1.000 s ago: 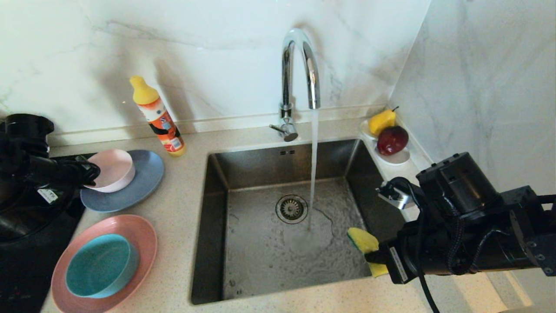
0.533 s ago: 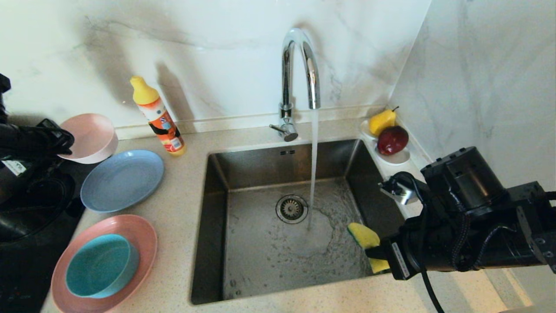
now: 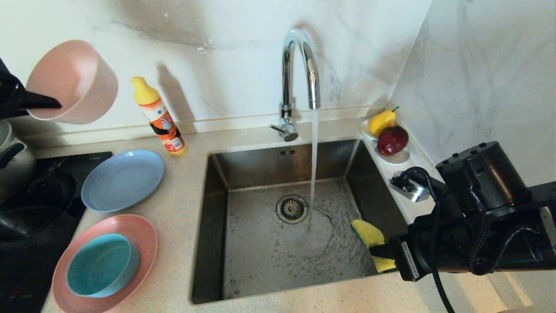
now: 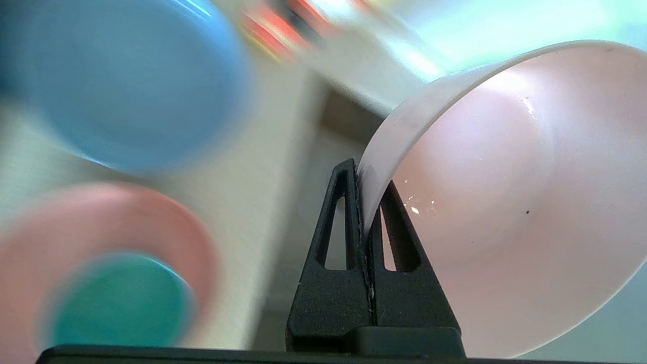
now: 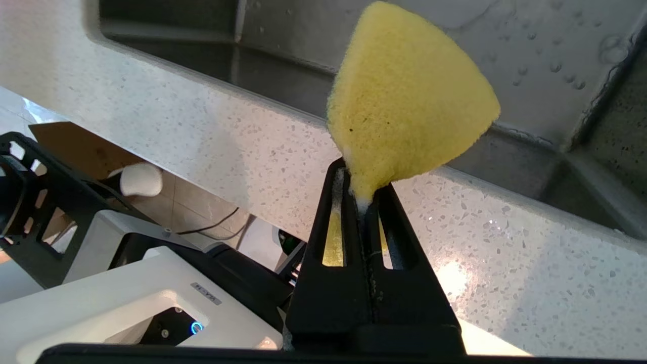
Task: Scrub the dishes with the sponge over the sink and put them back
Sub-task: Pick up a bowl and the sponge, then wash the bowl
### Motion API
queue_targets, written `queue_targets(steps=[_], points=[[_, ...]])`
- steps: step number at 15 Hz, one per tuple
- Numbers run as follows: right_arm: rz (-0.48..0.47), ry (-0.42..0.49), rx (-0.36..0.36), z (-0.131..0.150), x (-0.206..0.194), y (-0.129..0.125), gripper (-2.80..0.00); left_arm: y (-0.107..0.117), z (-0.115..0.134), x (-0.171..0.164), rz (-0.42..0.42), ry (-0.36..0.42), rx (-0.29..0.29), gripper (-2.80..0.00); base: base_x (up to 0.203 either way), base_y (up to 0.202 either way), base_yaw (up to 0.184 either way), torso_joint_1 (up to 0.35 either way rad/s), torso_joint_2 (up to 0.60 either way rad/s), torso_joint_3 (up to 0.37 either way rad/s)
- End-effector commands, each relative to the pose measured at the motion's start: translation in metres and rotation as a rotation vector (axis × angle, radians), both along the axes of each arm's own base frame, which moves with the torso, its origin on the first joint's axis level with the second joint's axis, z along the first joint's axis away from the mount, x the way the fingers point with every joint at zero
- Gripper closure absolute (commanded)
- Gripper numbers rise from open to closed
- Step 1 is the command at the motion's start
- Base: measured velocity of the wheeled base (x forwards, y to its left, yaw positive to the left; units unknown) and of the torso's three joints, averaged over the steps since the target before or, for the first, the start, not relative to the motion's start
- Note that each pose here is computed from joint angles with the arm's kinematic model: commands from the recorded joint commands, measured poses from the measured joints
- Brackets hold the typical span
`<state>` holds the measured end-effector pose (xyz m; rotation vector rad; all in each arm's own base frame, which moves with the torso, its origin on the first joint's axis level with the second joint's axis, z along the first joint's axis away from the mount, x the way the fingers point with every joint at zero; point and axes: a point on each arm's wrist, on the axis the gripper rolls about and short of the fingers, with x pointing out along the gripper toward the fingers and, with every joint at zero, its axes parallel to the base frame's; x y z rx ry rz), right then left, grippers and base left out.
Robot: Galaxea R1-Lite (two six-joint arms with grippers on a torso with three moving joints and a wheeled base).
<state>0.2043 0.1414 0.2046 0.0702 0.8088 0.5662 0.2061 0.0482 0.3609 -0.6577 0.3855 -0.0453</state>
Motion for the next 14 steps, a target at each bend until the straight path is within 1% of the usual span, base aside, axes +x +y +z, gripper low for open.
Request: queue_targets(steps=[1, 2, 3, 5, 6, 7, 10, 12, 14], points=[[-0.009, -0.014, 0.027, 0.007, -0.005, -0.004, 0.0, -0.036, 0.007, -0.017, -0.158, -0.028, 0.032, 0.0, 0.0, 0.0, 0.0, 0.0, 0.0, 0.0], [-0.012, -0.017, 0.036, 0.009, -0.007, -0.005, 0.0, -0.047, 0.002, -0.013, -0.196, -0.007, 0.054, 0.0, 0.0, 0.0, 0.0, 0.0, 0.0, 0.0], [-0.016, -0.021, 0.042, 0.009, -0.008, -0.006, 0.0, -0.063, -0.007, -0.003, -0.234, 0.029, 0.091, 0.0, 0.0, 0.0, 0.0, 0.0, 0.0, 0.0], [-0.022, -0.03, 0.048, 0.012, -0.009, -0.009, 0.0, -0.096, -0.031, 0.024, -0.284, 0.119, 0.167, 0.0, 0.0, 0.0, 0.0, 0.0, 0.0, 0.0], [-0.024, -0.039, 0.054, 0.015, -0.011, -0.01, 0.0, -0.114, -0.044, 0.04, -0.314, 0.154, 0.194, 0.0, 0.0, 0.0, 0.0, 0.0, 0.0, 0.0], [-0.03, -0.043, 0.065, 0.017, -0.013, -0.012, 0.0, -0.13, -0.056, 0.055, -0.33, 0.172, 0.212, 0.0, 0.0, 0.0, 0.0, 0.0, 0.0, 0.0], [-0.041, -0.055, 0.081, 0.022, -0.017, -0.015, 0.0, -0.173, -0.092, 0.093, -0.336, 0.218, 0.241, 0.0, 0.0, 0.0, 0.0, 0.0, 0.0, 0.0], [-0.044, -0.066, 0.087, 0.025, -0.019, -0.017, 0.0, -0.203, -0.12, 0.109, -0.358, 0.259, 0.261, 0.0, 0.0, 0.0, 0.0, 0.0, 0.0, 0.0], [-0.049, -0.067, 0.088, 0.025, -0.019, -0.018, 0.0, -0.229, -0.145, 0.126, -0.351, 0.278, 0.28, 0.0, 0.0, 0.0, 0.0, 0.0, 0.0, 0.0]])
